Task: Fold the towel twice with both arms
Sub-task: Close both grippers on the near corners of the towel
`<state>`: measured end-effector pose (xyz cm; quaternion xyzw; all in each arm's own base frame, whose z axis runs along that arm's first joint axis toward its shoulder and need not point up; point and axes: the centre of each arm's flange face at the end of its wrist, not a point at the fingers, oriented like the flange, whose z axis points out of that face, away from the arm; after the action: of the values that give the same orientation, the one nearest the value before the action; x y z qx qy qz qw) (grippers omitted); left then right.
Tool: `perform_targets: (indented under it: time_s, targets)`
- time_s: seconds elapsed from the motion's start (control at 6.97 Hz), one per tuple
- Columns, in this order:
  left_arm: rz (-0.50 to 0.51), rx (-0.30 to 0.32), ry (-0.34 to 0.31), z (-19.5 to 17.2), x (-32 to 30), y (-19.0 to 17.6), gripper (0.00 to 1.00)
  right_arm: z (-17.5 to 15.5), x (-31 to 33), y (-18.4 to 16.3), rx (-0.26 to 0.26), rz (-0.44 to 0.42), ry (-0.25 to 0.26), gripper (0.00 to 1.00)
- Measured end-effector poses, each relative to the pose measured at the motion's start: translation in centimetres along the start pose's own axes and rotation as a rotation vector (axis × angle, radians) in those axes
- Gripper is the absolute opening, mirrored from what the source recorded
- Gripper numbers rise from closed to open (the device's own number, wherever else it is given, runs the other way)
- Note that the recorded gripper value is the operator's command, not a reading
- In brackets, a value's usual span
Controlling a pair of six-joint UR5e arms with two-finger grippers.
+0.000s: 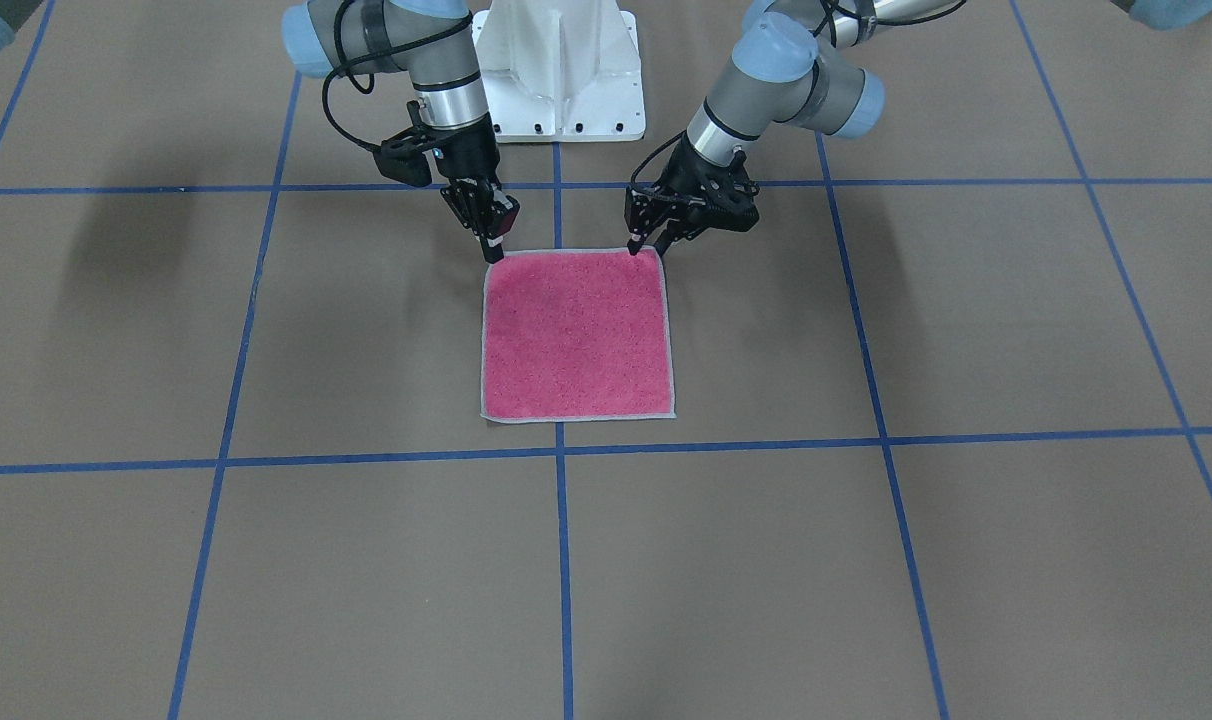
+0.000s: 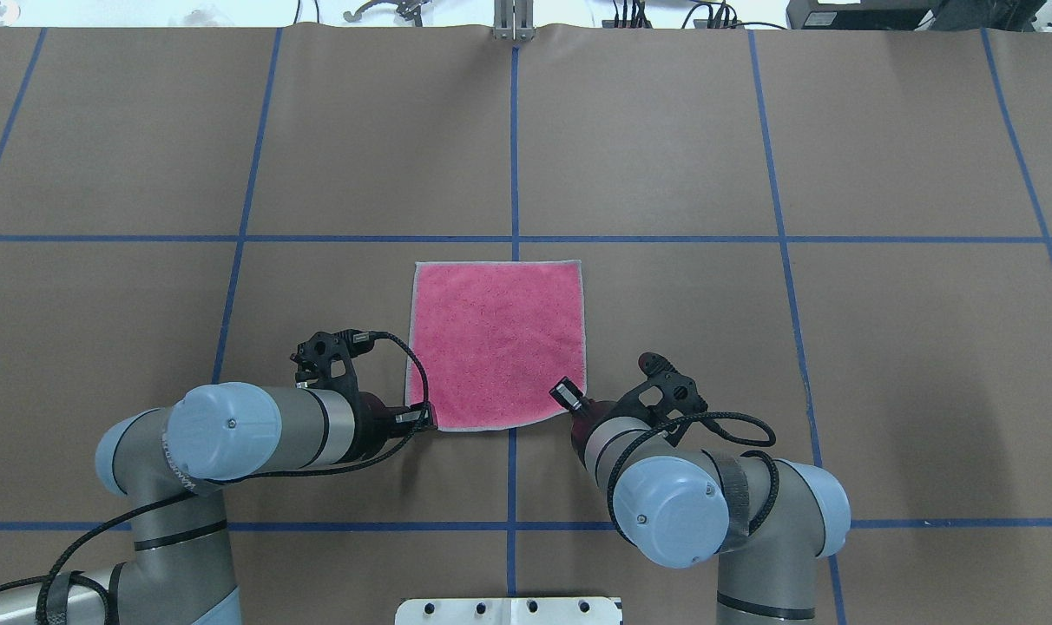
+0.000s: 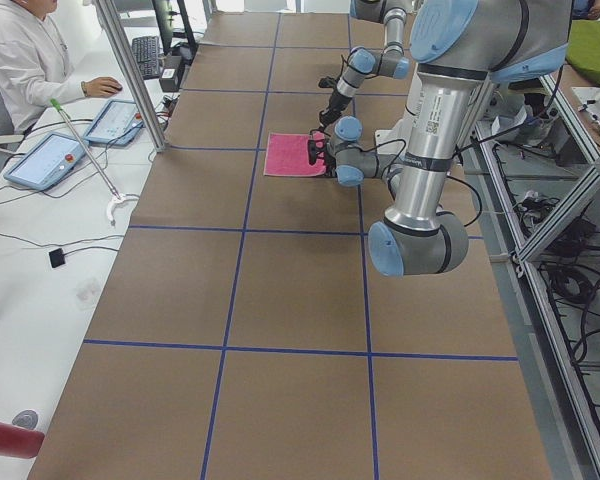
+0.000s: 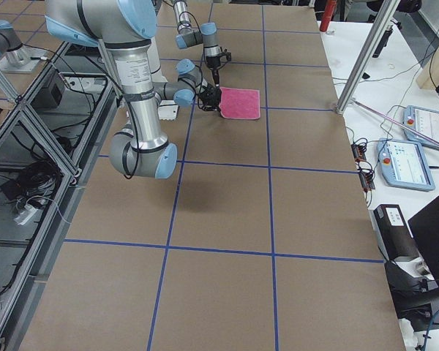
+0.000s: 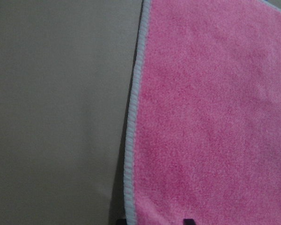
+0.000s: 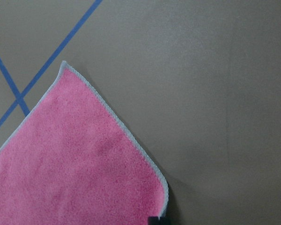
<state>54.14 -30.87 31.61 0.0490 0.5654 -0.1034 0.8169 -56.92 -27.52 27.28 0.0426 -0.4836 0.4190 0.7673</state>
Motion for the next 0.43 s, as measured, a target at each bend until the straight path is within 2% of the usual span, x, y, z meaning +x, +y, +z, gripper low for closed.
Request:
perform_targets:
  time_s: [0.43]
  targets:
    - [0.008, -0.006, 0.008, -0.37, 0.12, 0.1, 0.41, 0.01, -0.06, -0.13, 0.002, 0.001, -0.001, 0.0]
